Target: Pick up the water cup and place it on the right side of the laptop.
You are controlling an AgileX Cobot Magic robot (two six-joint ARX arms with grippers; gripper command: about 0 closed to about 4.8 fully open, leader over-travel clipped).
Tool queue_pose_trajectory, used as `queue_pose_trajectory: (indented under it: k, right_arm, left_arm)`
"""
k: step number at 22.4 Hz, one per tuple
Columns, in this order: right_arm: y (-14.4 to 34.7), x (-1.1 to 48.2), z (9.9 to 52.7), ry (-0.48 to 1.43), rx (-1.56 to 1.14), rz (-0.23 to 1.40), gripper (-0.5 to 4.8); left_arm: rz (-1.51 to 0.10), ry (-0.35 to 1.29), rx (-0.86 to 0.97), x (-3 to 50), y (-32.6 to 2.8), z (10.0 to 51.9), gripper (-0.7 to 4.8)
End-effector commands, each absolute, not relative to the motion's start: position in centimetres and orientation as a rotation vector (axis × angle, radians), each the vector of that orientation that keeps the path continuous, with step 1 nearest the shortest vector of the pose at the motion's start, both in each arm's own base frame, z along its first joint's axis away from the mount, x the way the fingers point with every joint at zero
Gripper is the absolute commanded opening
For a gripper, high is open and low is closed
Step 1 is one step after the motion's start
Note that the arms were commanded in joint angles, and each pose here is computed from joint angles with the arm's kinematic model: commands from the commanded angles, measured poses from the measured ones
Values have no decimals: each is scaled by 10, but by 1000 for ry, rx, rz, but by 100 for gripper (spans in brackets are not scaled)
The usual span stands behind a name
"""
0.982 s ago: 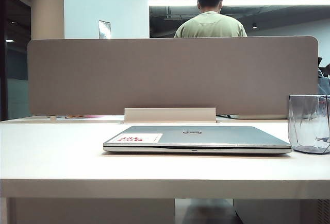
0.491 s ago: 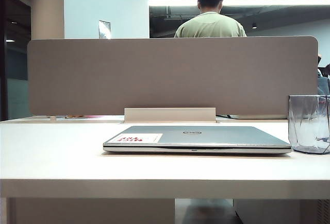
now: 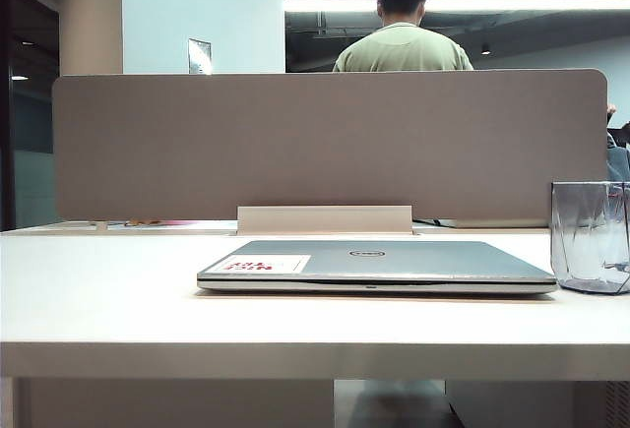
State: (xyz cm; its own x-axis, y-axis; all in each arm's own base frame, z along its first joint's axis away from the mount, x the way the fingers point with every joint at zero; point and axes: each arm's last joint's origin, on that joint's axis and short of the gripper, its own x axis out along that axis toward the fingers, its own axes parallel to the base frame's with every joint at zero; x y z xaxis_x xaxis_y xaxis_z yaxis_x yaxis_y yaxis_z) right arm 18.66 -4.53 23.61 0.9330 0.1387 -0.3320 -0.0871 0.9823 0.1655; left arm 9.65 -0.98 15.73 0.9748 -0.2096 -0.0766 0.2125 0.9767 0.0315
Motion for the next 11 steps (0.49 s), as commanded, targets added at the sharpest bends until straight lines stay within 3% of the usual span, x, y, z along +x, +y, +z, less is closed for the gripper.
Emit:
queue_pose_trajectory:
  k: [1, 11]
  right_arm:
    - [-40, 170, 239, 285, 180, 115, -9]
    - [-26, 128, 236, 132, 212, 141, -9]
  left_arm:
    - [-217, 67, 22, 96, -10, 159, -4]
    - [-217, 66, 22, 96, -10, 159, -3]
